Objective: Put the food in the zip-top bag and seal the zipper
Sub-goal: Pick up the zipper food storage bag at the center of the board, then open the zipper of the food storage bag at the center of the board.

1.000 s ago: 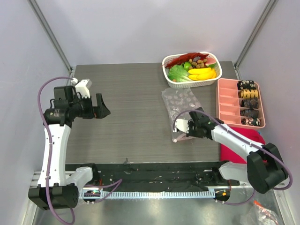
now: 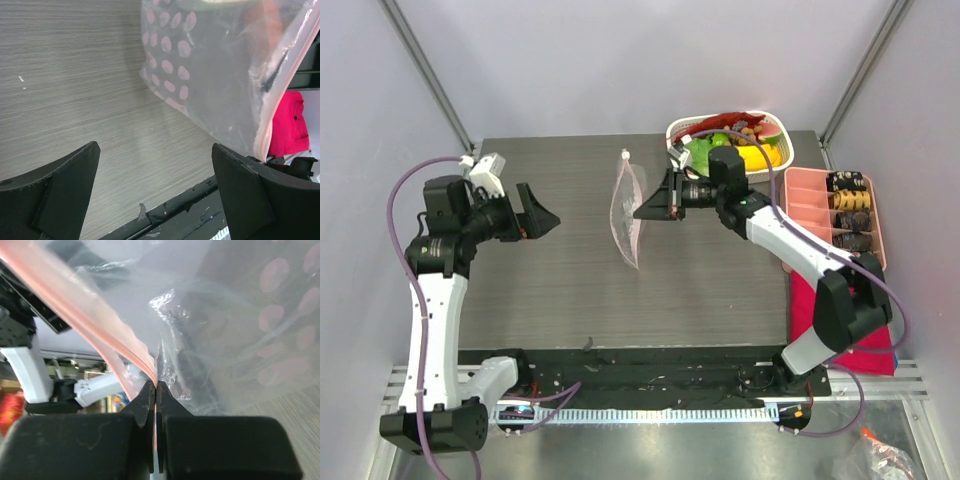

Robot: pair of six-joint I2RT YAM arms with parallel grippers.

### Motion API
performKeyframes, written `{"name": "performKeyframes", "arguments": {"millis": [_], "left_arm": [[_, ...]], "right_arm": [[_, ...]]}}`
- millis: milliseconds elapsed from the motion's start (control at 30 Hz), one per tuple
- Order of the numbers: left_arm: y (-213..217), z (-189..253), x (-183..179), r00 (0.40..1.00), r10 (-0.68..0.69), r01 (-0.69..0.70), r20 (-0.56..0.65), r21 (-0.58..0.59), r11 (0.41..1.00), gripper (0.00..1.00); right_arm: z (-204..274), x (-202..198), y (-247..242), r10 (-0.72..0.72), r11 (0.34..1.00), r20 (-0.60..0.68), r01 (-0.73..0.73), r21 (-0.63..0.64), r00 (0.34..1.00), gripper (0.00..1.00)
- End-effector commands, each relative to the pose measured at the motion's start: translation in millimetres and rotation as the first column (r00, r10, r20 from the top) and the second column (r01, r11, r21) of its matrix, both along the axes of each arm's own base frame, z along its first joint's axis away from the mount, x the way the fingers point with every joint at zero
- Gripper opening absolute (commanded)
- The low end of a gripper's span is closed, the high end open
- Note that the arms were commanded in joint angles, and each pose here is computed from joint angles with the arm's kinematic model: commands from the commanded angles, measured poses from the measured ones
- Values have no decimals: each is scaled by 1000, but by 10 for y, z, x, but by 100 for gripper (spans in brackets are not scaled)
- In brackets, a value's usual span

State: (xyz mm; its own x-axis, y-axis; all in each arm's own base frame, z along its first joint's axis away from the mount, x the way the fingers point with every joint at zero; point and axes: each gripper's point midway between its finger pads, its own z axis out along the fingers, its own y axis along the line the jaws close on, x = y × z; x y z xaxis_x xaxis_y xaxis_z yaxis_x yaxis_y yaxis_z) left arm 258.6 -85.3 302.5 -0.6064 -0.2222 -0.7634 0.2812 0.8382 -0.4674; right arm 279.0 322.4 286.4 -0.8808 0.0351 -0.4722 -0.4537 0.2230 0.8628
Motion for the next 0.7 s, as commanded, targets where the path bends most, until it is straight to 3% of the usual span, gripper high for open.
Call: {"name": "performKeyframes", "arguments": {"millis": [0, 233, 333, 500, 667], "left_arm": [[-157, 276, 122, 994, -82, 86, 76, -52, 995, 94], [-60, 583, 322, 987, 9, 0, 163, -59, 998, 95], [-4, 654, 334, 983, 53, -44, 178, -57, 997, 96], [6, 663, 356, 982, 72, -61, 173, -67, 996, 96], [-87, 436, 364, 990, -32, 33, 134, -6, 999, 91]], "right_arm": [[702, 13, 225, 53, 972, 38, -60, 225, 998, 1], [1355, -222, 510, 135, 923, 161, -183, 338, 978, 1], [1378, -281, 527, 165, 903, 113, -196, 383, 980, 1], [1027, -163, 541, 168, 921, 40, -171, 349, 985, 1], [163, 154, 549, 67, 990, 18, -69, 126, 998, 1]]}}
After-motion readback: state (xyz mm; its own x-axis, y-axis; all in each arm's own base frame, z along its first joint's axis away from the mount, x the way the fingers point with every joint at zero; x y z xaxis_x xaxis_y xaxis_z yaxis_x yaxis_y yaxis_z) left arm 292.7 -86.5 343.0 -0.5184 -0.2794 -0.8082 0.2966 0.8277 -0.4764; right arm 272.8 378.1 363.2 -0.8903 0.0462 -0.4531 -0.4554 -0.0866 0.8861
